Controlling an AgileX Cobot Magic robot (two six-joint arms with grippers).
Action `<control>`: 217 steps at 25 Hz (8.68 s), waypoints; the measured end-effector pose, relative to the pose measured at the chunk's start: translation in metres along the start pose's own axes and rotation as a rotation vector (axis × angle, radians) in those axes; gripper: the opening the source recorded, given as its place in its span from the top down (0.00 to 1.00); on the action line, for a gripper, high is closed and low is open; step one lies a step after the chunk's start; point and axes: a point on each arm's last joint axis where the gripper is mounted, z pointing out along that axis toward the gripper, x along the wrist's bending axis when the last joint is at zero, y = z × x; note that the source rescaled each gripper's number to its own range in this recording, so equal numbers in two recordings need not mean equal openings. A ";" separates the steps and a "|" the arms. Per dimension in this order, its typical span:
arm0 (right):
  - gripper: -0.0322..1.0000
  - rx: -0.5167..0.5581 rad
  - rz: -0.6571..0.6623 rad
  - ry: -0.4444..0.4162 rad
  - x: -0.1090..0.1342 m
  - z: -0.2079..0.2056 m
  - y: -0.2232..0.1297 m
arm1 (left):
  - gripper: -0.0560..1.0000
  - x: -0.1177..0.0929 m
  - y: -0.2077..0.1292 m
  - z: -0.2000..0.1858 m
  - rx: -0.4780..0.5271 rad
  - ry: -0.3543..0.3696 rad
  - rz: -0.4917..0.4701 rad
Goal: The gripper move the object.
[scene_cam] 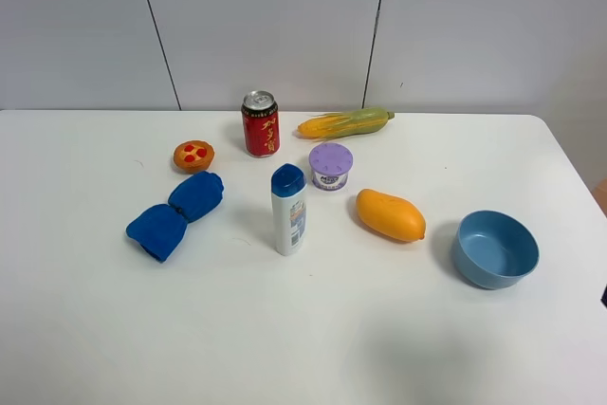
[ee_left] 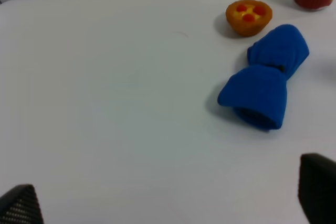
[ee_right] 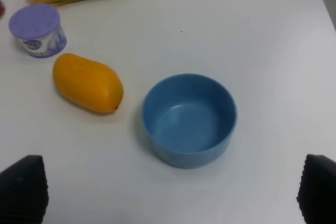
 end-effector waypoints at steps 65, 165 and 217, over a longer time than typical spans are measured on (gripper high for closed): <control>0.10 0.893 -0.875 0.569 0.105 0.376 0.040 | 0.00 0.000 0.000 0.000 0.000 0.000 0.001; 0.94 0.760 -1.262 0.400 -0.037 0.386 0.052 | 0.00 0.000 0.000 0.000 0.000 0.000 0.003; 0.21 0.132 -0.981 0.098 -0.016 0.249 0.208 | 0.00 0.000 0.000 0.000 0.000 0.000 0.003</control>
